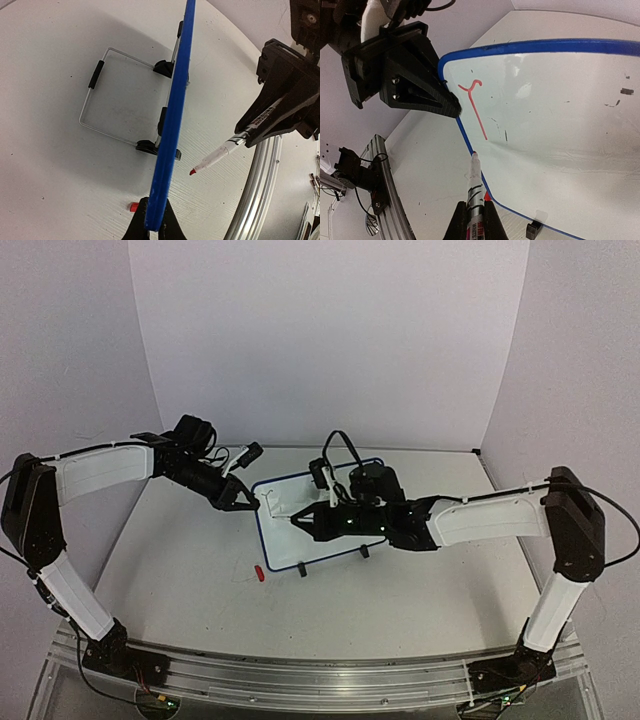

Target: Write a sentence on the whiteboard

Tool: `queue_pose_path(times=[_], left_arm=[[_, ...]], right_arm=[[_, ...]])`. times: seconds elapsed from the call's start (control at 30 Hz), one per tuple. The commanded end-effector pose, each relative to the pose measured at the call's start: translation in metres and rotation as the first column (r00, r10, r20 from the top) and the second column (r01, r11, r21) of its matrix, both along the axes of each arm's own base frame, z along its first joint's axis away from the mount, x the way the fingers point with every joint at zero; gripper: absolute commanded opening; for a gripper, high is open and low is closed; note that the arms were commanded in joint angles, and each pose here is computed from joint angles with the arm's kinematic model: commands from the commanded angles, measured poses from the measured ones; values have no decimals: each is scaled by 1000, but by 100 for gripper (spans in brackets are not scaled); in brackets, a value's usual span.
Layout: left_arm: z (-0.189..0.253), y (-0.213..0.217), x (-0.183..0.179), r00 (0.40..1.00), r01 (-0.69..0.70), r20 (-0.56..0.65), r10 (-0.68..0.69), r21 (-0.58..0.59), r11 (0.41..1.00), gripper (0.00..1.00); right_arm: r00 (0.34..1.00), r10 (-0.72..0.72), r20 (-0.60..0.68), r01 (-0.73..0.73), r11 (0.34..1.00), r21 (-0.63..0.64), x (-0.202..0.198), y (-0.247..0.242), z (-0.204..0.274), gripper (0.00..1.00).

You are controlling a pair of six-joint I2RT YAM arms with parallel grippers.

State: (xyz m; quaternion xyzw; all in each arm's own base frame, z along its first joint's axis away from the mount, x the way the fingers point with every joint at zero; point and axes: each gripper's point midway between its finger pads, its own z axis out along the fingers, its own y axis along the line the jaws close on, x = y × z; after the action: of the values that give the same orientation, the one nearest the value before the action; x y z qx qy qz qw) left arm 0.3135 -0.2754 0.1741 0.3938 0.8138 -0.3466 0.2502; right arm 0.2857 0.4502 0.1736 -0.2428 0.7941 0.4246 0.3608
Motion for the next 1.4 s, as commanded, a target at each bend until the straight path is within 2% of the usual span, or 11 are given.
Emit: queue_pose_path(times=[0.0, 0.53, 0.97, 1.17, 1.37], left_arm=[[0, 8, 12, 998, -31, 56, 28, 54, 998, 0], [0, 8, 11, 998, -30, 53, 27, 54, 998, 0], [-1, 8, 12, 998, -28, 53, 25, 56, 998, 0], [-1, 7, 12, 998, -27, 53, 24, 56, 998, 0], [-2, 7, 12, 998, -27, 50, 25, 58, 998, 0]], right_arm=[[997, -52, 59, 48, 996, 72, 13, -8, 34, 0], [992, -106, 65, 100, 992, 80, 36, -6, 33, 0], [998, -45, 39, 42, 997, 67, 29, 2, 18, 0], [999, -50, 14, 49, 998, 44, 24, -5, 5, 0], [996, -78, 39, 77, 996, 38, 27, -11, 12, 0]])
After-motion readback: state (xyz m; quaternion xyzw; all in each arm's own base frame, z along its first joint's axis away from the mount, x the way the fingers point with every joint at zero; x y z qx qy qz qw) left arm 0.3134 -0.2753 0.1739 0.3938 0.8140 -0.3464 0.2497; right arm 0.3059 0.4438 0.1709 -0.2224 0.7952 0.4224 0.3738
